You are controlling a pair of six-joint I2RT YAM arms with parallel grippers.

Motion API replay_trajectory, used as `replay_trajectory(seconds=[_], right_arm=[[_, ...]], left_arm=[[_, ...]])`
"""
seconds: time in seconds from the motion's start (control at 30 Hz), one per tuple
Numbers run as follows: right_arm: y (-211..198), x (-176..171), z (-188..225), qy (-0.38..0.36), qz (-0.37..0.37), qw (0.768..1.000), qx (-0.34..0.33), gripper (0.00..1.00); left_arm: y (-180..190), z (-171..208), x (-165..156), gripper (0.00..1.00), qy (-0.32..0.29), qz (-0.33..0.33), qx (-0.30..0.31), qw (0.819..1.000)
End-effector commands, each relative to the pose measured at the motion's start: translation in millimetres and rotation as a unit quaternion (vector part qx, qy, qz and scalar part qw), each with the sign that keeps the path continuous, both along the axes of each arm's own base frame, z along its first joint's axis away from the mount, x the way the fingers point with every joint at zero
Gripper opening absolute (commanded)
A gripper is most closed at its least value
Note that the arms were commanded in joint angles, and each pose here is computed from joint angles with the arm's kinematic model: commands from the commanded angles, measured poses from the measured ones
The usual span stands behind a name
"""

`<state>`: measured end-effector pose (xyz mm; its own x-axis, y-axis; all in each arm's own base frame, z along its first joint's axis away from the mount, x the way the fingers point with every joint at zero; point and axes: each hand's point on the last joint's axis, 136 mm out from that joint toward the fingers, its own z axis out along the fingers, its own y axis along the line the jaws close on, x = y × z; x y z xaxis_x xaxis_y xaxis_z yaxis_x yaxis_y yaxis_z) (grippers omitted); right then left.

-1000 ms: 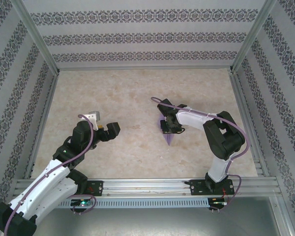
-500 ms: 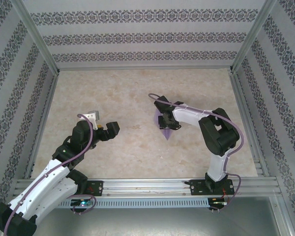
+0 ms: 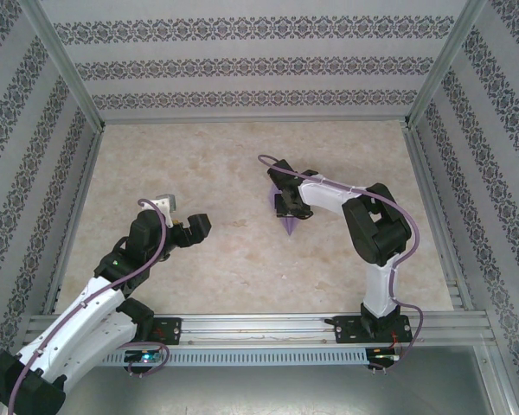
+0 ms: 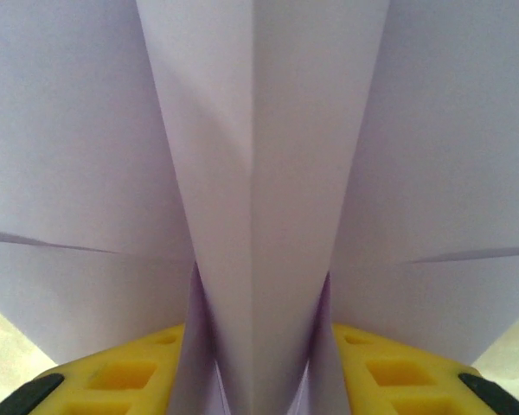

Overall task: Fold a paper plane with a square sheet of paper (fold left side to right side)
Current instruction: Place the paper plane at the center of the table.

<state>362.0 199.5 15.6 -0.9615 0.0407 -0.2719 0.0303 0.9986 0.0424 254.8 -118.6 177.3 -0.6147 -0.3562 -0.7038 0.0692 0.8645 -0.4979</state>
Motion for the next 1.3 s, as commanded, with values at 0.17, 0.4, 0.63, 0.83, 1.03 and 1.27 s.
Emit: replay_trajectory(seconds=[0.17,0.4,0.63,0.83,1.03,1.27], right_arm=[[0.2,-0.8,14.6,-0.006,0.003,1.000,0.003,0.38],[-0.2,-5.6,21.3,-0.009,0.011,1.000,0.002,0.39],[1.4,-10.7,28.1,-0.011,0.019,1.000,0.008,0.42],[-0.2,-17.5,45.1,-0.024,0.021,0.999,0.011,0.47],[-10.2,-32.3,79.4,-0.058,0.023,0.998,0.026,0.56],[-47.4,-55.0,123.2,-0.129,0.022,0.991,0.030,0.80]], left_arm=[[3.5,11.7,3.9,1.00,-0.009,0.006,0.000,1.000],[2.7,14.7,5.4,1.00,-0.012,0.005,-0.001,1.000],[2.6,18.9,5.8,1.00,-0.015,0.003,0.000,1.000],[4.5,23.6,7.7,1.00,-0.017,0.010,-0.008,1.000],[13.5,30.4,14.1,1.00,-0.017,0.028,0.000,0.999],[55.5,38.5,25.9,1.00,-0.019,0.084,0.061,0.994]])
